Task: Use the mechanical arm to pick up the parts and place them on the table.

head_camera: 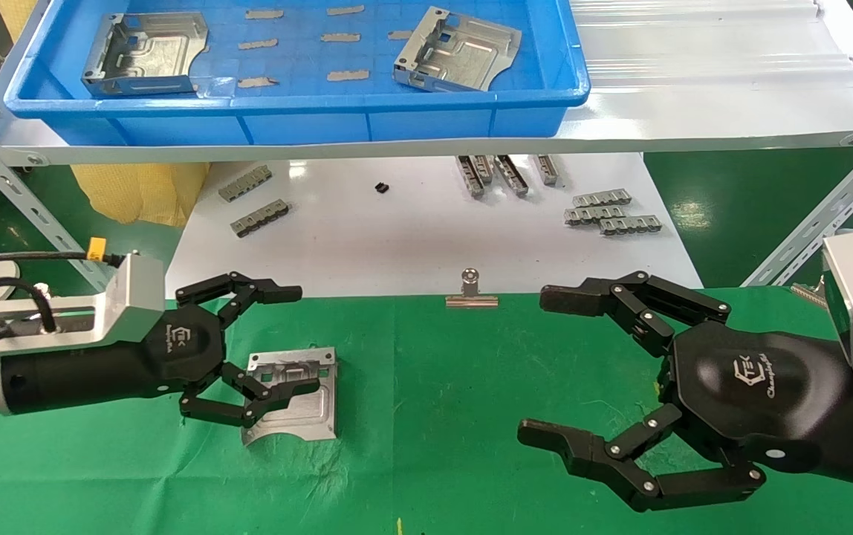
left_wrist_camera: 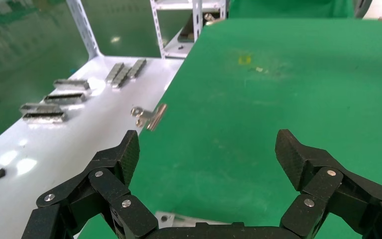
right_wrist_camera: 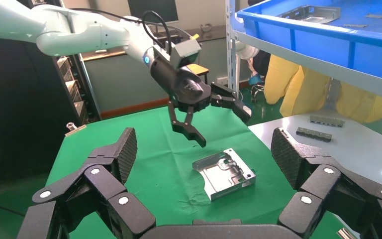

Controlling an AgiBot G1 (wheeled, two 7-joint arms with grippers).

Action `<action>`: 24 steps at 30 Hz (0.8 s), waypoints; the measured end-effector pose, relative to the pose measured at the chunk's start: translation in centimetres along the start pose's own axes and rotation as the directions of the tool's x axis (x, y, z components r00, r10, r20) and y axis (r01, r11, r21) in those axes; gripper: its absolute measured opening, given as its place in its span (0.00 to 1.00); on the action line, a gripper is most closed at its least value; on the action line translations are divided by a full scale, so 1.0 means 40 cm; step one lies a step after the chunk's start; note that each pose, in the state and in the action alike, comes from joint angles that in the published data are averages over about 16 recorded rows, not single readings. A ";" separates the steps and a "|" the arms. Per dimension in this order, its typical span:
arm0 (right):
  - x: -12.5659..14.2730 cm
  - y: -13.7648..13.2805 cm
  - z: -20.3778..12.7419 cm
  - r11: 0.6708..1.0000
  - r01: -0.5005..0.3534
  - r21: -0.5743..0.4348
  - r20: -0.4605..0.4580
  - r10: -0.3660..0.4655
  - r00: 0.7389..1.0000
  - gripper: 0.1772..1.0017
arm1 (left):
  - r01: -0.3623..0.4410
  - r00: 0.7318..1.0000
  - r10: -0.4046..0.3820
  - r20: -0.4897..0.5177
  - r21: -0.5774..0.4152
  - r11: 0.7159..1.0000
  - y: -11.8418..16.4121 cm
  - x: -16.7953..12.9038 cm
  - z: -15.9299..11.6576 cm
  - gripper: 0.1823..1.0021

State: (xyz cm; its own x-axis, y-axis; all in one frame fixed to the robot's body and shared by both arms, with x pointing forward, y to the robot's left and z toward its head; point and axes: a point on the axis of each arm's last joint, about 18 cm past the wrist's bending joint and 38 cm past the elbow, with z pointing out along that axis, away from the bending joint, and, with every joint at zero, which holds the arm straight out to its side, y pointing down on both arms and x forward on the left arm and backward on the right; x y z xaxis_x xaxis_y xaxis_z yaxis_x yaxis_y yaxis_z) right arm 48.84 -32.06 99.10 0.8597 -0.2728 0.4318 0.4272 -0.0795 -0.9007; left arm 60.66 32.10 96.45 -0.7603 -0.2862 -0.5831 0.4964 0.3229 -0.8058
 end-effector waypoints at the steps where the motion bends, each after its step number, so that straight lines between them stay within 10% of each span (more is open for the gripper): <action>1: 0.000 0.000 0.000 1.000 0.000 0.000 0.000 0.000 1.000 1.00 | 0.004 1.000 -0.004 -0.001 0.008 1.000 -0.005 0.004 -0.002 1.00; 24: 0.000 0.000 0.000 1.000 0.000 0.000 0.000 0.000 1.000 1.00 | 0.086 0.994 -0.076 -0.073 0.156 0.984 -0.151 0.130 -0.066 1.00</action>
State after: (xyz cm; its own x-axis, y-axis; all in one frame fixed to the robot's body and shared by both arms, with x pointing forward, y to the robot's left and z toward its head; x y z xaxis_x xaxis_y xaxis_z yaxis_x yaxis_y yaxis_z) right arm 48.84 -32.06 99.10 0.8597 -0.2728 0.4318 0.4272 -0.0795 -0.9007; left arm 52.60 31.02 98.57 -0.8243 -0.2433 -0.5112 0.4881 0.1523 -0.8594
